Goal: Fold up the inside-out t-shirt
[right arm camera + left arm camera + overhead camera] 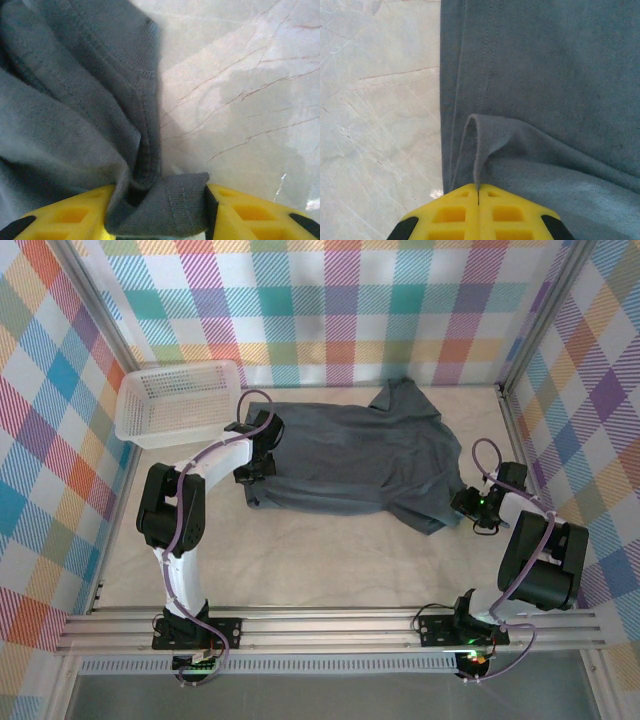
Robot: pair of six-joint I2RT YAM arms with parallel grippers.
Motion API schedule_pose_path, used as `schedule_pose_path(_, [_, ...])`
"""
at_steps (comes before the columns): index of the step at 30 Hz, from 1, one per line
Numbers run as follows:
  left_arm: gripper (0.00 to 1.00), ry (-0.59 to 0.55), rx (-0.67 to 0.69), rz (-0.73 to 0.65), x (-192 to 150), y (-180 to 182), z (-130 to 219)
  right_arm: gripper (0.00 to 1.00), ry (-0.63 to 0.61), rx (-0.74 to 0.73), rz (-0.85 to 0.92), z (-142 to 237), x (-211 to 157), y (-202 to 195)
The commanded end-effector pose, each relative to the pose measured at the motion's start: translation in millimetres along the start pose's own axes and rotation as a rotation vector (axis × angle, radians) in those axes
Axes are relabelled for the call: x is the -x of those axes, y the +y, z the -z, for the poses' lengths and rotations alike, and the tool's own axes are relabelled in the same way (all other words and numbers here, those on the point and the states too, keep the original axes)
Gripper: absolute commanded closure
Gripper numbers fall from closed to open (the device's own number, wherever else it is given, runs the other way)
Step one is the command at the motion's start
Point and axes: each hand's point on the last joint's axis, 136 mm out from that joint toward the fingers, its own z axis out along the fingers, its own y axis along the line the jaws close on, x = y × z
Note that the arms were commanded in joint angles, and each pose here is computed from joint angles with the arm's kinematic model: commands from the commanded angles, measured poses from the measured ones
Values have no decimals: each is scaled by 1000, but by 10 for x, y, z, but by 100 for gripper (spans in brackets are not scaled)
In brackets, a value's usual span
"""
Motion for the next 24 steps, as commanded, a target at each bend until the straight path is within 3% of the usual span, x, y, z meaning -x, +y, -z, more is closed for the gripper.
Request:
schedule_pose_path(1, [100,-3,-26,7,31,4,45,60,19,-3,-13,26,-94,-14])
schedule_pose_path(7, [100,2,-26,10,-4,28,63,74,31,-59,-61,76,-155,-97])
schedule_pose_path(8, [100,1,-25,11,-8,37,72,70,29,-65,-67,97,-150,-104])
schedule_pose_path(9, [100,1,-24,10,-19,45,77,56,24,-76,-70,120,-147,-113])
schedule_pose_path(10, [100,-3,-25,12,-21,55,93,49,15,-89,-74,145,-136,-128])
schedule_pose_path(13, [100,-8,-19,13,-26,84,109,48,-14,-115,-72,180,-95,-171])
schedule_pose_path(19, [100,5,-23,16,-51,74,94,83,-18,-216,-83,116,-30,-359])
schedule_pose_path(24, [100,3,-21,18,-45,80,119,100,-6,-174,-92,108,-38,-280])
